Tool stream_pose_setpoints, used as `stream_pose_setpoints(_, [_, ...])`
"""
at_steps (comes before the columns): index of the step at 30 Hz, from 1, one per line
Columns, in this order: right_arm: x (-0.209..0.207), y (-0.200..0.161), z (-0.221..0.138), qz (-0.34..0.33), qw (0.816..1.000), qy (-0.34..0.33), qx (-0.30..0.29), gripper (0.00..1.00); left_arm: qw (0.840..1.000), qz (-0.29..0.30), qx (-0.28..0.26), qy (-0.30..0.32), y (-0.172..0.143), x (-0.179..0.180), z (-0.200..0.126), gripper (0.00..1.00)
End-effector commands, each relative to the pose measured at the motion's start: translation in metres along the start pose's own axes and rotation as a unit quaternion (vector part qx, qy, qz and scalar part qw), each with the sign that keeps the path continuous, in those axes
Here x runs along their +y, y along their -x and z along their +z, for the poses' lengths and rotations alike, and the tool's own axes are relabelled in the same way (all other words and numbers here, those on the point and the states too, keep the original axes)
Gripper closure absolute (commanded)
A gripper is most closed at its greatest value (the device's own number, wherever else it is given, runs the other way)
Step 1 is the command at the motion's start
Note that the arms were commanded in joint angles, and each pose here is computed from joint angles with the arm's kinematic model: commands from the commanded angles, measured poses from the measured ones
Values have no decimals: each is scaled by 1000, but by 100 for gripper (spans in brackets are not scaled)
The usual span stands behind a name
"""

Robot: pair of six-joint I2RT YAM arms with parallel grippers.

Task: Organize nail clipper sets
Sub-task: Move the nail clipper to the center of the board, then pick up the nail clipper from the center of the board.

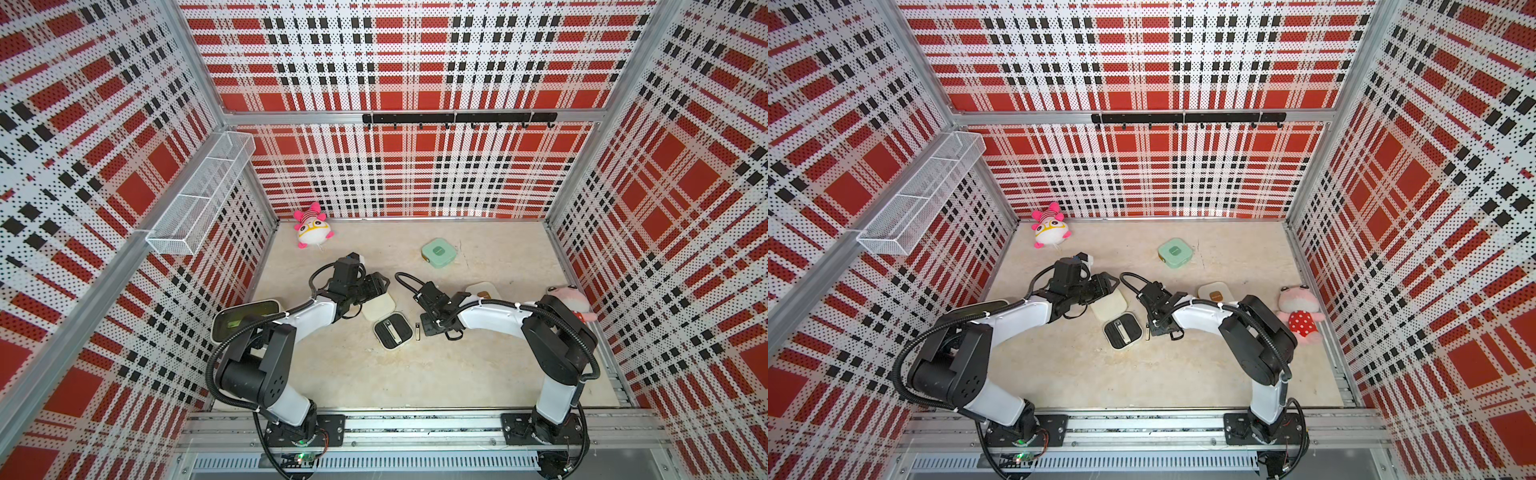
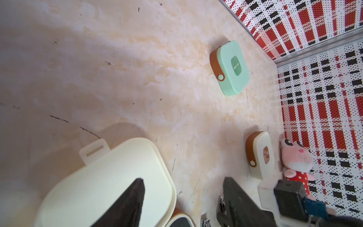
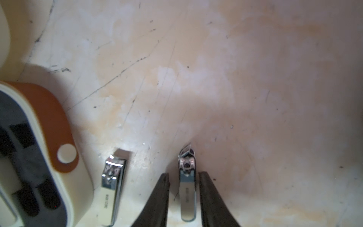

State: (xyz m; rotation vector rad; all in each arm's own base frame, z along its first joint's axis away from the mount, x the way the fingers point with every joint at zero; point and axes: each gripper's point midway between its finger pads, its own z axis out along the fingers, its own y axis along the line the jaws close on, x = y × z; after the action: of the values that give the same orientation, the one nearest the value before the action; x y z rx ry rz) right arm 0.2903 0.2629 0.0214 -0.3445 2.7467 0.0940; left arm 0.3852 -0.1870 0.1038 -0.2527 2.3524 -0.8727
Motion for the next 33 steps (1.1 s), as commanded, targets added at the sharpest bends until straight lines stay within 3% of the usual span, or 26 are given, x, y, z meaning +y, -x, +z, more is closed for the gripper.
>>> stream_pose_setpoints(1, [0,-7,-2,2,1000,-9,26,61,1000,6,-5,-10,6,-9,1,32])
stream_pose_setpoints(8, [3,13,-3,-5,1000,-12,18,62,1000,5,-4,-7,2,-5,0,32])
stream_pose_setpoints(19, [0,11,8,5,999,-7,33,68,1000,3,-3,-5,1,-1,-1,32])
stream_pose_setpoints(33, [5,12,6,2,999,8,33,83,1000,-3,4,-6,-1,5,7,32])
